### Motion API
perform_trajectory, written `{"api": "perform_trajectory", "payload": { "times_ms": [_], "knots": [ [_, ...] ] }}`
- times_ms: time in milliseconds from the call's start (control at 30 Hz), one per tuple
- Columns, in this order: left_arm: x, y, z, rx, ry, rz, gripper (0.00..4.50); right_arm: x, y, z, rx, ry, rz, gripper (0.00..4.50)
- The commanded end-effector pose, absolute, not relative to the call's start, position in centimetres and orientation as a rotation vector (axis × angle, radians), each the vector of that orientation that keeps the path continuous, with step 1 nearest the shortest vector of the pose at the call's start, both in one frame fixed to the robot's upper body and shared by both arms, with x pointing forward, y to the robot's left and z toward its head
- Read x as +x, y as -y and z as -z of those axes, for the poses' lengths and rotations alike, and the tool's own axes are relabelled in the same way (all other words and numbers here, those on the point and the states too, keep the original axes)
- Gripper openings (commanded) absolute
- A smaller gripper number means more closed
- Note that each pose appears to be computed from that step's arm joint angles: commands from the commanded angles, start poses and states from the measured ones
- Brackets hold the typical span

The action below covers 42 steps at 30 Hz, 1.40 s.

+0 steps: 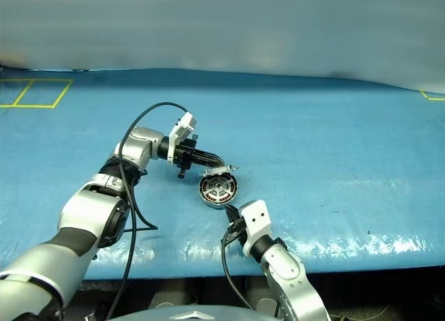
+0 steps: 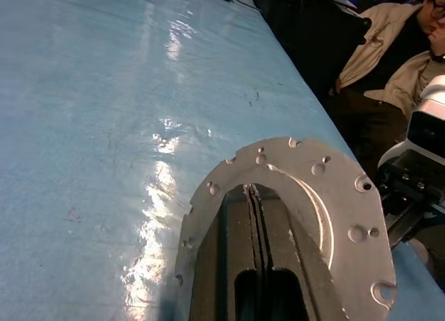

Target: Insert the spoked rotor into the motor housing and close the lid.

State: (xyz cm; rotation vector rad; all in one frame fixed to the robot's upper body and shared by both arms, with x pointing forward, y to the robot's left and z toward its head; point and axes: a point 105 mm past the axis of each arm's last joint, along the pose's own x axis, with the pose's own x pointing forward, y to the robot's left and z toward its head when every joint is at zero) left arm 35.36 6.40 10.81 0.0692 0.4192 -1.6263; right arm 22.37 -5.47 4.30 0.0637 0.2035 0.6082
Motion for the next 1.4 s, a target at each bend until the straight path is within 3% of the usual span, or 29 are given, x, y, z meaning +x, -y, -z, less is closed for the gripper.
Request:
{"api": "perform_trajectory", "payload": {
  "times_ms": [33,300,533,667,867,967,1167,1333,1400],
  "knots": [
    [34.4,-6.2,-10.2,0.088,-0.444,1.667,0.00,22.6,5.6,-4.9,0.059,-0.179,-0.604,0.01],
    [32.4,-6.9,-7.3,0.174,-0.517,1.704,0.00,22.7,5.8,-4.8,0.062,-0.190,-0.591,0.01],
    [33.0,-6.7,-12.5,0.036,-0.195,1.626,0.00,22.2,7.0,-5.6,0.059,-0.181,-0.593,0.01],
    [31.3,-7.6,-16.1,-0.024,-0.003,1.545,0.00,21.9,8.0,-6.6,0.021,-0.198,-0.649,0.01],
    [28.6,-9.7,-14.0,0.072,0.022,1.254,0.00,22.7,8.6,-8.6,-0.096,-0.206,-0.785,0.01],
    [27.8,-10.2,-13.1,0.042,0.071,1.085,0.00,23.8,8.5,-9.9,-0.152,-0.177,-0.834,0.59],
    [26.5,-11.6,-11.4,-0.025,0.140,0.745,0.00,26.0,7.8,-11.4,-0.279,-0.153,-0.971,2.58],
    [24.6,-10.7,-9.2,-0.027,0.128,0.723,0.00,28.1,7.0,-11.5,-0.359,-0.155,-1.060,4.29],
    [24.1,-10.6,-8.6,-0.018,0.121,0.714,0.00,28.7,6.8,-11.2,-0.387,-0.164,-1.089,4.47]
  ]
}}
